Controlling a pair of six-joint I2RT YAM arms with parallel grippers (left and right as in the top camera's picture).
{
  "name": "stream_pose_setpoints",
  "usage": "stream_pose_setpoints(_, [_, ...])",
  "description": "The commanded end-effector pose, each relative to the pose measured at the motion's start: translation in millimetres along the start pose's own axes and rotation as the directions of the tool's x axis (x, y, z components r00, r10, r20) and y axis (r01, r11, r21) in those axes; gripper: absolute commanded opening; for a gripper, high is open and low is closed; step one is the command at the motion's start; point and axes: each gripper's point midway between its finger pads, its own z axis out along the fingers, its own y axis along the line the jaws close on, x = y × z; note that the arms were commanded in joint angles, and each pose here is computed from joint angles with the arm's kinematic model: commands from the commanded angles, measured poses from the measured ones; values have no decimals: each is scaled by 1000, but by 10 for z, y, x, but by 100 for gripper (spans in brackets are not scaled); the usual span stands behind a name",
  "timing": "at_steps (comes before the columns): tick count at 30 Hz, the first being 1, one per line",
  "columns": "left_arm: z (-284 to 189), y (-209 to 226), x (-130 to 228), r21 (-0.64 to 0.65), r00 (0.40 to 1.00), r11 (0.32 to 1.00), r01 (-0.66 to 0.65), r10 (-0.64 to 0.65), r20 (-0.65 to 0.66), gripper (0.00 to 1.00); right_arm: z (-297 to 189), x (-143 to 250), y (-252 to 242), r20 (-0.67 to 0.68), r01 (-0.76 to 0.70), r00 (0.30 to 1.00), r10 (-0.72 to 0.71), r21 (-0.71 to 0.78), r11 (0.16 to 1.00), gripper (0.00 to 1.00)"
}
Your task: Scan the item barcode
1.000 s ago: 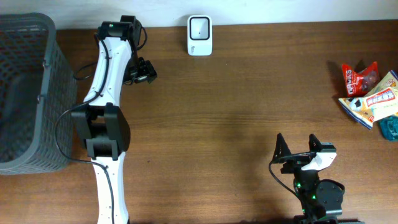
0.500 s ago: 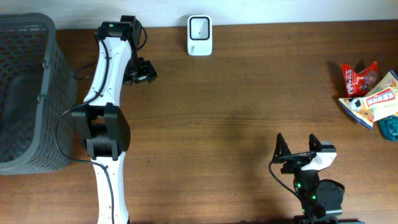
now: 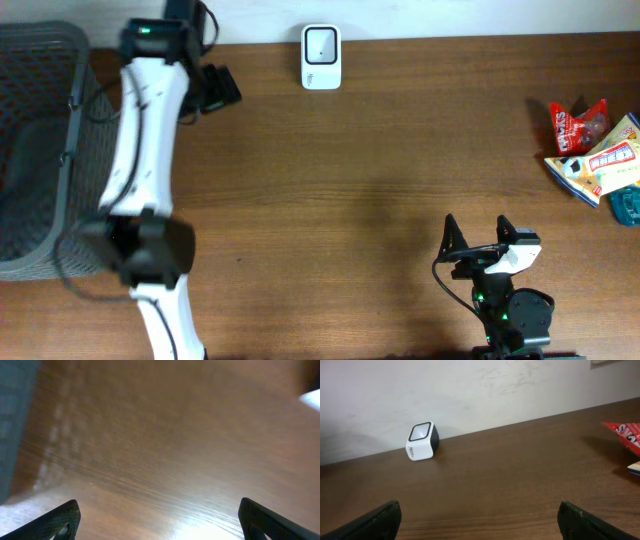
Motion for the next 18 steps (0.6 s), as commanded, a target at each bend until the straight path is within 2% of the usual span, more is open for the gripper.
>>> stream_pose_setpoints(1, [-807,79,-17,94,987,995,23,-37,155,99,1,29,13,-3,10,1000,-10,-8,1000,98])
stream_pose_setpoints(11, [-1871,311,171,220,931,975,14,-92,352,99,1,29,13,-3,10,1000,-10,-8,1000,98])
stream_pose_setpoints(16, [-2018,359,219,236,920,972,10,-102,379,99,1,29,13,-3,10,1000,-10,-8,1000,98])
stream_pose_setpoints(18, [-1962,410,319,206,936,979,3,-75,343,99,1,29,13,-3,10,1000,-10,-8,1000,98])
